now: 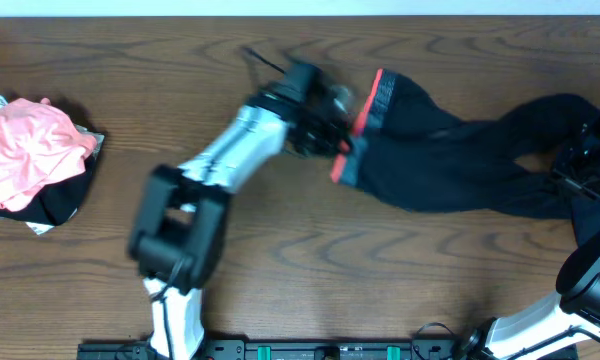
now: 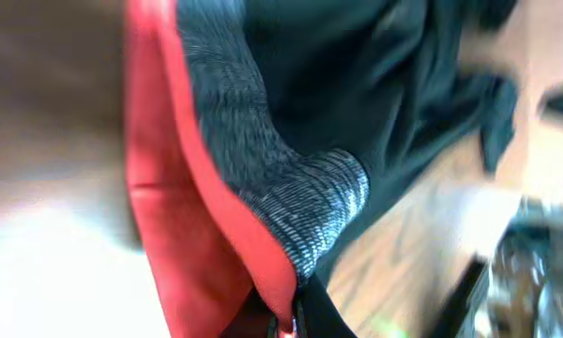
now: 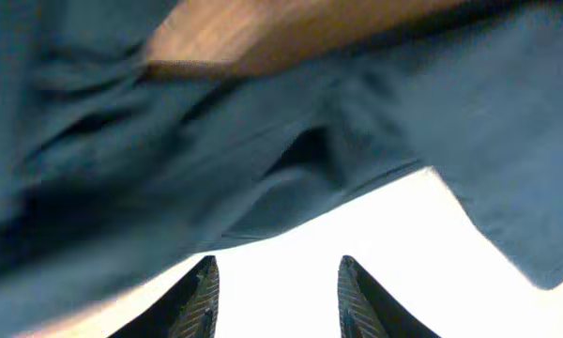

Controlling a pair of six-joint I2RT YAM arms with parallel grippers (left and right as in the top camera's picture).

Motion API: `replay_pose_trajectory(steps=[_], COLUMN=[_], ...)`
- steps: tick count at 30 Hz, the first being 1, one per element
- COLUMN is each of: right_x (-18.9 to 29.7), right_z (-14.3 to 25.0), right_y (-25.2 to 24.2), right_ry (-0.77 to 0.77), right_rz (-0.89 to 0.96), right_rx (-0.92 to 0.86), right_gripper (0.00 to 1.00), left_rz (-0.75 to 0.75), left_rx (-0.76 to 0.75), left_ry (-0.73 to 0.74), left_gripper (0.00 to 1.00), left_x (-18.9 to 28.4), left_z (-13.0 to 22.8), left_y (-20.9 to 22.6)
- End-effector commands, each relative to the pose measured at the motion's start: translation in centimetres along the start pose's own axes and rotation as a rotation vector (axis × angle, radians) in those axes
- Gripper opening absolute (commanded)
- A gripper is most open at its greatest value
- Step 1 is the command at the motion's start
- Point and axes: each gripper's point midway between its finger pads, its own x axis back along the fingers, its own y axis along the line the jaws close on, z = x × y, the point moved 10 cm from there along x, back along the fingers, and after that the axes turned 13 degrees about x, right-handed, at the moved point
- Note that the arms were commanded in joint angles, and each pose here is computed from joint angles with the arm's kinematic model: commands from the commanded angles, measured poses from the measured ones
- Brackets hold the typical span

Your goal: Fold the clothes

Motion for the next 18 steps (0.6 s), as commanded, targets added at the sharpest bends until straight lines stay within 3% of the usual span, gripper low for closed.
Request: replay_pose_trajectory(steps=[1, 6, 18], right_x=[0.4, 0.4, -1.2], right_z=[0.6, 1.5, 3.1], right_y=[0.4, 0.6, 0.7], right_ry=[0.023, 0.085, 0.163], right_rz=[-0.008, -0.02, -0.031], right_rx=[-0.008, -0.009, -0.014], right_gripper=[0.42, 0.49, 0.53], left_rz=[-0.01, -0.033, -0.155], left_rx=[-0.001, 0.04, -0.001], left_ry=[-0.139, -0.153, -0.232], left_gripper=[0.06, 0.06, 0.06], left_x=[5.0, 6.2, 6.4], left_z=[-1.8, -2.0, -2.7], left_y=[-0.2, 1.0, 1.8])
